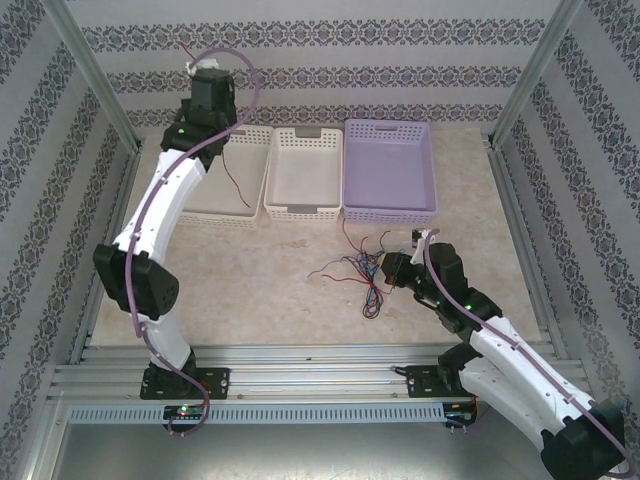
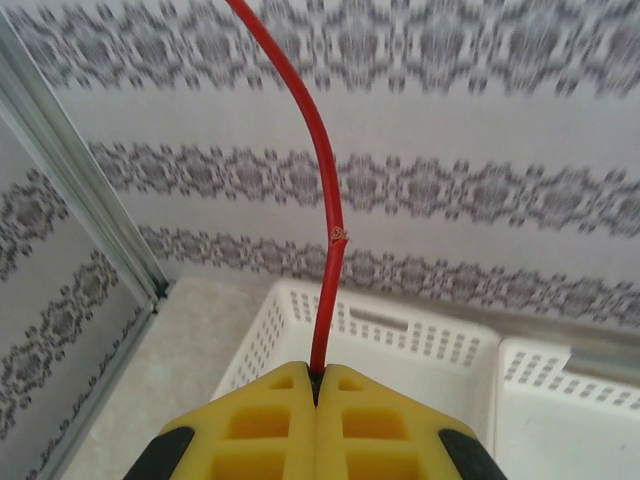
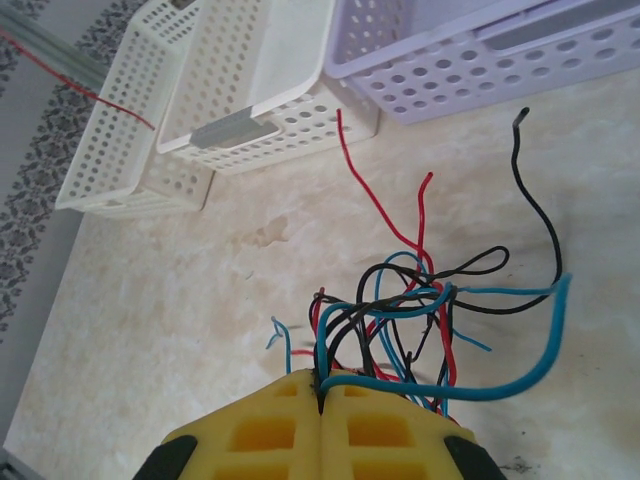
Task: Untangle the cables
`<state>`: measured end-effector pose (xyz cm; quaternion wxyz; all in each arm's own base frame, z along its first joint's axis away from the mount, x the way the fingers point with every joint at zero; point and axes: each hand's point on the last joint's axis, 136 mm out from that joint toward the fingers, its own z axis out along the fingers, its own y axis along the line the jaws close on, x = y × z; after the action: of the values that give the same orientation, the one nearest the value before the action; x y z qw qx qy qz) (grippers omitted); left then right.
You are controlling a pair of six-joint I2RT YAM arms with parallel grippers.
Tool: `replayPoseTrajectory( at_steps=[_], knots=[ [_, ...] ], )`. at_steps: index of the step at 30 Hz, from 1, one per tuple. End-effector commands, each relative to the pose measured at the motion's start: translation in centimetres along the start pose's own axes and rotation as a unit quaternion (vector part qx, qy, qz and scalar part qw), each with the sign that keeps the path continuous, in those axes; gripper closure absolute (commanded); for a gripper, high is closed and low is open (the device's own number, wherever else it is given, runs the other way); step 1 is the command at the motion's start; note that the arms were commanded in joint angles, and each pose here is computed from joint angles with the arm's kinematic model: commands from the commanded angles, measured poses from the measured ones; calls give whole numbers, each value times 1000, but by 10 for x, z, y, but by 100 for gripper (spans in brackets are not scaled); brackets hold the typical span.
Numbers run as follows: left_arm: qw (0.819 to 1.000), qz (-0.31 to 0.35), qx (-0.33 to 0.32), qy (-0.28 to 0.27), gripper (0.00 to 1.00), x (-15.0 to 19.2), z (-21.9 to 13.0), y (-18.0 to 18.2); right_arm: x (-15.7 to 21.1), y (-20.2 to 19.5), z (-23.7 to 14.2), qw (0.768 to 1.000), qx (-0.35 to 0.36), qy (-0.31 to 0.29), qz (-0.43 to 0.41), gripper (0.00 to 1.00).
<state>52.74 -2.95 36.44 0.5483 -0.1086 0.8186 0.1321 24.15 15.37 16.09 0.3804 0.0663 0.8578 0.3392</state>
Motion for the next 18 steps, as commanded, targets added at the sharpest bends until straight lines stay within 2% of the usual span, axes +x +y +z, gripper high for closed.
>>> replayPoseTrajectory(
  at_steps=[1, 10, 18],
  knots=[
    [999, -21, -25, 10, 100, 24, 32, 7, 0, 17, -8, 999, -27, 2, -30, 100],
    [992, -26, -6, 122, 100, 133, 77, -16, 11, 16, -15, 999, -29, 8, -34, 100],
    [981, -22, -11, 193, 100, 205, 96, -24, 17, 18, -17, 999, -32, 16, -37, 100]
  ],
)
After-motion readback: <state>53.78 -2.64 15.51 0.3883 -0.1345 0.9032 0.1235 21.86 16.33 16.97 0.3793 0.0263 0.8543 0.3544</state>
